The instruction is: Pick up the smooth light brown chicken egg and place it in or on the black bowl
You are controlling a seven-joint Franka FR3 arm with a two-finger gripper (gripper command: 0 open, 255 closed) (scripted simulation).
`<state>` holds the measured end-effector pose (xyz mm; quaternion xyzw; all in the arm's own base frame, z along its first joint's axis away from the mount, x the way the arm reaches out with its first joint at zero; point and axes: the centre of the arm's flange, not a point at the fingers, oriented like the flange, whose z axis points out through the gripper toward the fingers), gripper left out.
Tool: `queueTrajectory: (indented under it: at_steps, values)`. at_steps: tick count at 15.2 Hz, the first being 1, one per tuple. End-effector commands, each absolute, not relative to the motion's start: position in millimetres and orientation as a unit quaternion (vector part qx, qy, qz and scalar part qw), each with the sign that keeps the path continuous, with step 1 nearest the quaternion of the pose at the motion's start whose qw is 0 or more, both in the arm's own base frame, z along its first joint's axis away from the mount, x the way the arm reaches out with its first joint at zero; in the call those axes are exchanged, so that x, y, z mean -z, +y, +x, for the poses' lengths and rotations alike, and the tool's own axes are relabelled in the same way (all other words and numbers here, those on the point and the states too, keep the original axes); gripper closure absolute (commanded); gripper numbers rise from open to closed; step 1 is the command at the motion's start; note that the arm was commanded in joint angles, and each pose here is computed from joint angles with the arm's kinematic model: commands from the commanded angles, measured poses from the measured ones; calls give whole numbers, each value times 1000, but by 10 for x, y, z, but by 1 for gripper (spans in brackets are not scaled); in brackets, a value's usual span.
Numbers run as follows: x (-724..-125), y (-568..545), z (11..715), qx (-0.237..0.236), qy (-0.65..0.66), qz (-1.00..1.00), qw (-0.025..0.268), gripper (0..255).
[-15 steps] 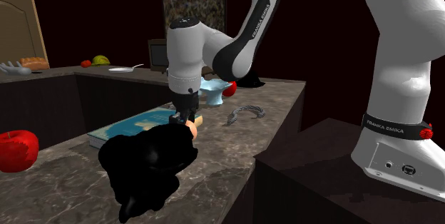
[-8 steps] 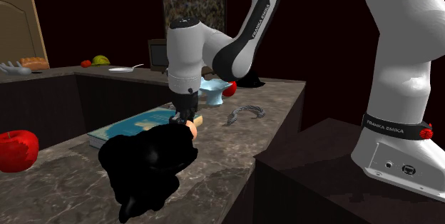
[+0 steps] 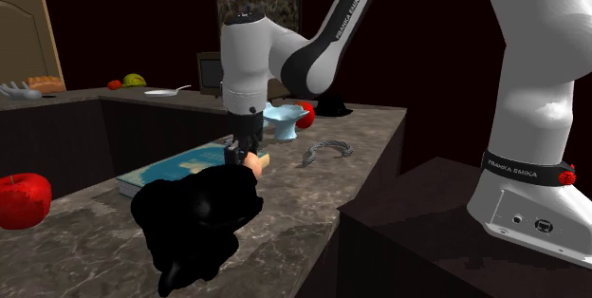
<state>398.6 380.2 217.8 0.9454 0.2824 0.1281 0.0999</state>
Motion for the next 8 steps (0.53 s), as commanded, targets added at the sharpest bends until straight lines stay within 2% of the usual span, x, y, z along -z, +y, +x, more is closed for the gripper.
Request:
queueTrajectory:
  at_steps: [1,8]
  values:
    - [-2288,3798,3982,-128,282,945,100,255]
    - [-2658,3798,3982,-128,282,945,100,255]
